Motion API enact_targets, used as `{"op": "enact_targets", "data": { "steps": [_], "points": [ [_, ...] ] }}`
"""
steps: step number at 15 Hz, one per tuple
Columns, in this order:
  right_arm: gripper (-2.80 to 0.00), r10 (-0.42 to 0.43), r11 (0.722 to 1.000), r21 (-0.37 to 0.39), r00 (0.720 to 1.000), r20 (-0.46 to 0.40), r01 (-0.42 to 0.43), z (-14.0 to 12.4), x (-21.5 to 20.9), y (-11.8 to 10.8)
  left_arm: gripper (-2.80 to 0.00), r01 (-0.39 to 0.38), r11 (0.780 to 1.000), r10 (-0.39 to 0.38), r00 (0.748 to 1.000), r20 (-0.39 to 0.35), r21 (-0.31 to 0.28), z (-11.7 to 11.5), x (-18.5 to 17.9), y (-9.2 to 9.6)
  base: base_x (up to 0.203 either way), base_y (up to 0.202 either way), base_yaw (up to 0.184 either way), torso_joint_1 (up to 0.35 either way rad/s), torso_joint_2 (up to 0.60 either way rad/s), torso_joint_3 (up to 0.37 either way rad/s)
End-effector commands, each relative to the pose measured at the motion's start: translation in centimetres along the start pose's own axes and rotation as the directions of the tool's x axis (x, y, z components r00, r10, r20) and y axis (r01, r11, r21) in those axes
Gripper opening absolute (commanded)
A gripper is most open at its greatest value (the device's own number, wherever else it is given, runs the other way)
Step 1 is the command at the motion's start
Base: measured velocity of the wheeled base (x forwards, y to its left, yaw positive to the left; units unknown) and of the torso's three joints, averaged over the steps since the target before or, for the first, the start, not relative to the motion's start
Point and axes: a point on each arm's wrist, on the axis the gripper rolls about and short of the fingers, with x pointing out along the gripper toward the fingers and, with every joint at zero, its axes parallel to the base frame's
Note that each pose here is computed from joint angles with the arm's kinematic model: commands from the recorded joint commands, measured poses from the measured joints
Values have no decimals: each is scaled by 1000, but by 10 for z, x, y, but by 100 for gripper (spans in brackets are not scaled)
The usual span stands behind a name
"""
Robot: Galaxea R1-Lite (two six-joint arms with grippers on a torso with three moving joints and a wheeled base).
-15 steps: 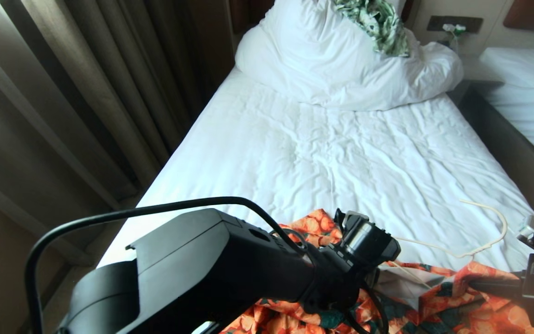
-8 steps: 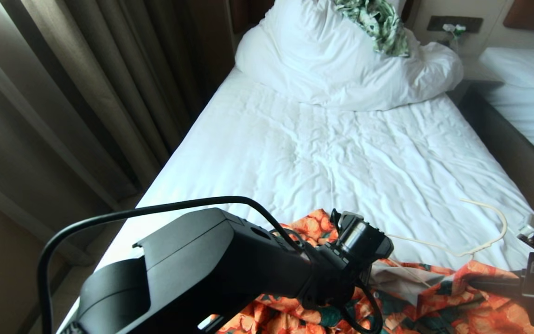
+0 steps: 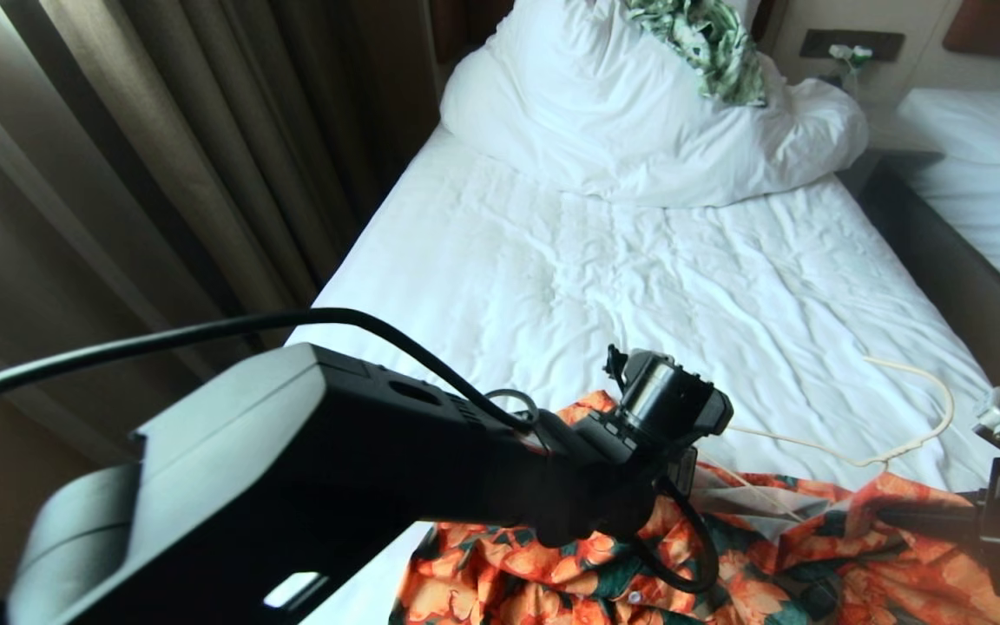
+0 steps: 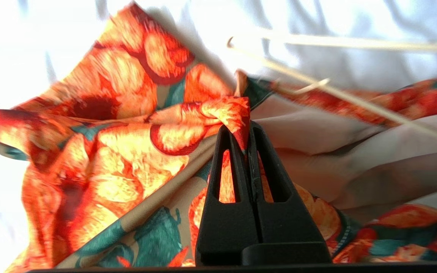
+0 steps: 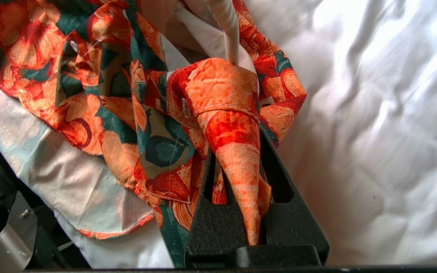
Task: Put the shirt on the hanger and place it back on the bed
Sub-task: Hook the other side of the shirt onto the hanger
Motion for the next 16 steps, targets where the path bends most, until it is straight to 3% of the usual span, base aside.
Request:
{"op": "enact_targets", "data": {
  "steps": [1,5,7,11,16],
  "points": [
    [-280,8,999,-34,999,32,-6,11,-1,-1,-280,22,999,-20,998,66,-35,25,-29,7,0,0,0,0,0,0],
    [-280,80,996,-38,986,145,-75,35,-5,-7,-280,11,999,-9,999,43,-47,19,-36,15,0,0,0,0,0,0],
    [-280,167,986,-20,960,223,-167,46,-8,-10,-280,-4,998,5,1000,10,-69,8,-33,19,0,0,0,0,0,0],
    [-280,258,966,-53,925,279,-254,47,0,-16,-280,-50,994,51,999,4,-100,13,-29,40,0,0,0,0,0,0],
    [-280,297,955,-69,915,273,-290,42,4,-2,-280,-93,984,100,994,43,-149,33,-41,72,0,0,0,0,0,0]
  ]
}}
